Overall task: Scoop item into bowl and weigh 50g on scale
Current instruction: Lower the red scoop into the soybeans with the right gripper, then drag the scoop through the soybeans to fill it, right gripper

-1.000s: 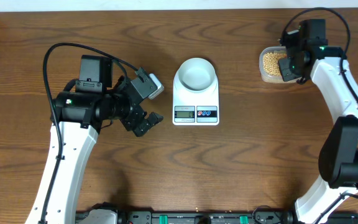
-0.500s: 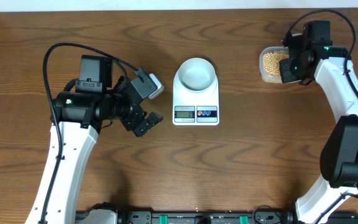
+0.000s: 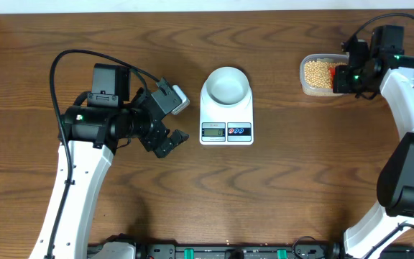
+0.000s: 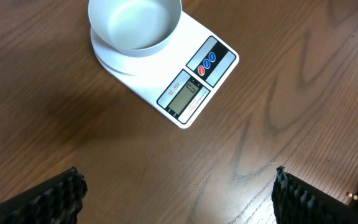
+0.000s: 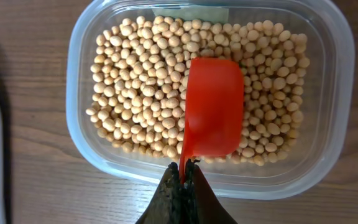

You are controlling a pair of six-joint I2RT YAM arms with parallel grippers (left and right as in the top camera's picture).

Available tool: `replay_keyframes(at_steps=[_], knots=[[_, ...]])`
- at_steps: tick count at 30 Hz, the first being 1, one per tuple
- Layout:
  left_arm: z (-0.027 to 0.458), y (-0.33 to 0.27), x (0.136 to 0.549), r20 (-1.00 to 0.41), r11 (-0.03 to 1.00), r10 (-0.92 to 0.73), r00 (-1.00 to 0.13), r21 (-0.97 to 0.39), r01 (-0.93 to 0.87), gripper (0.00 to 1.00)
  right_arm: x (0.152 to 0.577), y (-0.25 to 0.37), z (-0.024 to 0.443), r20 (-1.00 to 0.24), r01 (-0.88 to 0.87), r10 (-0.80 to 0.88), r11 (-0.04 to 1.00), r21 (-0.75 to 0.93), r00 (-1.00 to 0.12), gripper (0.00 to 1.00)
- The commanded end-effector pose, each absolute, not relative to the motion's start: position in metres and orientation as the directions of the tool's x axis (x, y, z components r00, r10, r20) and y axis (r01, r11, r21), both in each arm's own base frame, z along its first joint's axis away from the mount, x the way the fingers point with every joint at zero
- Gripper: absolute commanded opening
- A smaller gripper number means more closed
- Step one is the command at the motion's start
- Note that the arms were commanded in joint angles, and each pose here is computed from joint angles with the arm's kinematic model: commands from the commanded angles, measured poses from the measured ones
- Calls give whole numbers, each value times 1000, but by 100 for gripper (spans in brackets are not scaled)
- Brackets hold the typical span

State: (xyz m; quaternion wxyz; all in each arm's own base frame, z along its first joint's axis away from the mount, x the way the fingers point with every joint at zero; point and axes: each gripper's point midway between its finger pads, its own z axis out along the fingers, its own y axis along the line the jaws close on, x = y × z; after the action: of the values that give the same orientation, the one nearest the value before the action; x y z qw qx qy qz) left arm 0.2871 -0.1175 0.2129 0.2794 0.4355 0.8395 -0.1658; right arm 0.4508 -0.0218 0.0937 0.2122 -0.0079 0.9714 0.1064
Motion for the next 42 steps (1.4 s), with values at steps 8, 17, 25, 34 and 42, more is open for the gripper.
replay_keyframes(at_steps=[8,17,25,34,42], knots=[[221,-118,287,-630,556,640,-441,-17,831,98,450,-5,99,-396,-45,99,939,340,-913,1],[221,-118,287,-630,556,640,-441,-17,831,98,449,-8,99,-366,36,182,928,371,-913,1],[221,-118,287,-630,556,640,-441,-17,831,98,449,-10,100,-338,104,256,907,408,-906,1],[221,-118,287,-630,556,640,-441,-17,831,98,449,-14,101,-334,117,276,898,424,-902,1],[221,-118,287,-630,556,640,-441,-17,831,98,449,-29,109,-323,137,339,847,514,-883,1]])
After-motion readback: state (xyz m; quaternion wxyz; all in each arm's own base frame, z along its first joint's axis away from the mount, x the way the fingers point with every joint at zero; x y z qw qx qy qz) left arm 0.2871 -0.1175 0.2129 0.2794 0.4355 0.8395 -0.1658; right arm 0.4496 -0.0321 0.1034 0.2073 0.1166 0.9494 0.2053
